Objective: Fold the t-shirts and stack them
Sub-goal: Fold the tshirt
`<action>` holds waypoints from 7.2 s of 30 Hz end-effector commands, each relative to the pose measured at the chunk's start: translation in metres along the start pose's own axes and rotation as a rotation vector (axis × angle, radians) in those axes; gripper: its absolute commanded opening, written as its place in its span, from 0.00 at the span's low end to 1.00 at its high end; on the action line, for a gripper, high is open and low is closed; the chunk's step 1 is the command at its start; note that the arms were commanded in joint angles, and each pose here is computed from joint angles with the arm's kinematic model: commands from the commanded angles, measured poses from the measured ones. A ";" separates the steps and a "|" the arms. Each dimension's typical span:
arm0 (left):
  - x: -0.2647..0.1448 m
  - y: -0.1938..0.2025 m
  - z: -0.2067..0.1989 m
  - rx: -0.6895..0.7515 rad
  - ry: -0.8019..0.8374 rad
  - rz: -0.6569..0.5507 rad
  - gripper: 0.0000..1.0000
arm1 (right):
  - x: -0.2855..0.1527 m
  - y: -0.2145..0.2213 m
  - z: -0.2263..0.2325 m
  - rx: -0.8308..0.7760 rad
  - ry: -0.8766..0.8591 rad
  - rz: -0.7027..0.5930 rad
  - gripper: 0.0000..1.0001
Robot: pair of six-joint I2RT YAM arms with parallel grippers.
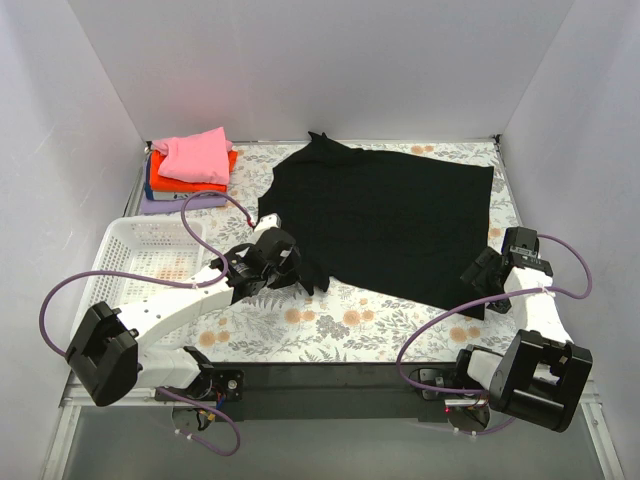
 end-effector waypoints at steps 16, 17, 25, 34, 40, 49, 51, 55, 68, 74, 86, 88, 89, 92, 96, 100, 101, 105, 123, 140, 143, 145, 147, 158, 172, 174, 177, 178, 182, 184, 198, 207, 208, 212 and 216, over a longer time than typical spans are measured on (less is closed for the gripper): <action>-0.008 -0.013 -0.007 0.021 0.095 -0.037 0.00 | 0.025 0.028 -0.026 0.202 0.156 0.047 0.62; -0.007 -0.013 -0.005 0.020 0.092 -0.035 0.00 | 0.026 0.029 -0.027 0.203 0.162 0.050 0.61; -0.006 -0.012 -0.003 0.015 0.090 -0.031 0.00 | 0.033 0.026 -0.029 0.238 0.179 0.039 0.47; -0.004 -0.012 0.001 0.003 0.079 -0.030 0.00 | 0.045 0.027 -0.030 0.248 0.187 0.035 0.15; -0.009 -0.017 0.003 -0.007 0.079 -0.055 0.00 | 0.051 0.018 -0.028 0.236 0.170 -0.007 0.02; -0.019 -0.021 0.006 -0.013 0.079 -0.069 0.00 | 0.029 0.003 -0.018 0.131 0.068 -0.074 0.01; -0.022 -0.022 0.007 -0.015 0.082 -0.072 0.00 | 0.016 -0.005 -0.015 0.107 0.036 -0.127 0.01; -0.026 -0.024 0.008 -0.016 0.085 -0.081 0.00 | -0.005 -0.013 -0.011 0.087 -0.001 -0.182 0.01; -0.034 -0.031 0.011 -0.021 0.077 -0.106 0.00 | -0.037 -0.025 -0.005 0.050 -0.051 -0.262 0.01; -0.048 -0.036 0.017 -0.035 0.049 -0.136 0.00 | -0.049 -0.023 -0.004 0.036 -0.082 -0.276 0.01; -0.035 -0.069 0.010 -0.043 0.027 -0.217 0.00 | -0.062 -0.053 0.014 -0.069 -0.148 -0.357 0.01; -0.032 -0.080 0.007 -0.038 0.027 -0.231 0.00 | -0.062 -0.062 0.019 -0.088 -0.162 -0.366 0.01; -0.030 -0.089 0.009 -0.046 0.019 -0.246 0.00 | -0.061 -0.065 0.021 -0.107 -0.164 -0.370 0.01; -0.016 -0.109 0.009 -0.033 0.003 -0.258 0.00 | -0.056 -0.075 0.028 -0.140 -0.180 -0.364 0.01; -0.003 -0.135 0.001 -0.014 0.018 -0.292 0.00 | -0.048 -0.085 0.040 -0.157 -0.227 -0.347 0.01; 0.010 -0.155 -0.002 0.005 0.003 -0.311 0.00 | -0.037 -0.098 0.049 -0.134 -0.232 -0.344 0.01; 0.016 -0.162 -0.004 0.013 0.008 -0.327 0.00 | -0.035 -0.100 0.051 -0.135 -0.233 -0.344 0.01; 0.031 -0.181 -0.015 0.091 0.053 -0.346 0.00 | -0.025 -0.111 0.056 -0.143 -0.228 -0.346 0.01; 0.111 -0.243 -0.028 0.235 -0.012 -0.380 0.00 | 0.023 -0.145 0.085 -0.176 -0.203 -0.276 0.01; 0.150 -0.274 -0.011 0.232 -0.047 -0.401 0.05 | 0.050 -0.154 0.094 -0.204 -0.143 -0.243 0.01; 0.147 -0.293 -0.005 0.197 -0.098 -0.428 0.56 | 0.043 -0.163 0.099 -0.206 -0.142 -0.272 0.12; 0.137 -0.308 -0.002 0.164 -0.126 -0.455 0.88 | 0.034 -0.171 0.103 -0.205 -0.152 -0.300 0.53; 0.128 -0.315 -0.001 0.149 -0.143 -0.476 0.93 | 0.025 -0.176 0.106 -0.205 -0.165 -0.326 0.89; 0.121 -0.264 -0.009 0.061 0.000 -0.338 0.95 | -0.003 -0.138 0.154 -0.368 -0.284 -0.348 0.88; 0.182 -0.162 0.006 -0.033 0.048 -0.104 0.95 | 0.062 -0.033 0.189 -0.520 -0.358 -0.043 0.85; 0.188 -0.154 0.011 -0.042 0.036 -0.083 0.95 | 0.067 -0.028 0.186 -0.526 -0.345 -0.028 0.86; 0.191 -0.139 0.021 -0.041 0.004 -0.054 0.95 | 0.071 -0.015 0.179 -0.547 -0.316 -0.011 0.86; 0.188 -0.137 0.022 -0.038 0.001 -0.052 0.95 | 0.072 -0.012 0.177 -0.552 -0.312 -0.004 0.86; 0.185 -0.123 0.032 -0.029 -0.026 -0.030 0.95 | 0.080 -0.003 0.163 -0.551 -0.256 0.011 0.87; 0.183 -0.116 0.035 -0.029 -0.026 -0.014 0.95 | 0.083 0.003 0.158 -0.548 -0.245 0.029 0.87; 0.137 -0.057 0.067 -0.043 -0.066 0.053 0.95 | 0.073 0.050 0.104 -0.568 -0.189 0.146 0.88; 0.098 -0.034 0.076 -0.075 -0.072 0.056 0.95 | 0.053 0.075 0.094 -0.542 -0.297 0.228 0.89; 0.090 -0.037 0.074 -0.080 -0.063 0.042 0.95 | 0.048 0.073 0.096 -0.544 -0.310 0.214 0.89; 0.071 -0.066 0.053 -0.067 0.001 -0.034 0.95 | 0.026 0.055 0.110 -0.571 -0.341 0.135 0.89; 0.059 -0.105 0.030 -0.045 0.041 -0.095 0.95 | 0.000 0.028 0.131 -0.608 -0.371 0.037 0.90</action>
Point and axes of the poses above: each gripper's point midway between its finger pads, its own x axis out along the fingers, its own z axis along the line the jaws close on, y = z × x, the point moved 6 cm from there along -x, back along the fingers, and after that the axes turned 6 degrees about x, right-handed, at the moved point
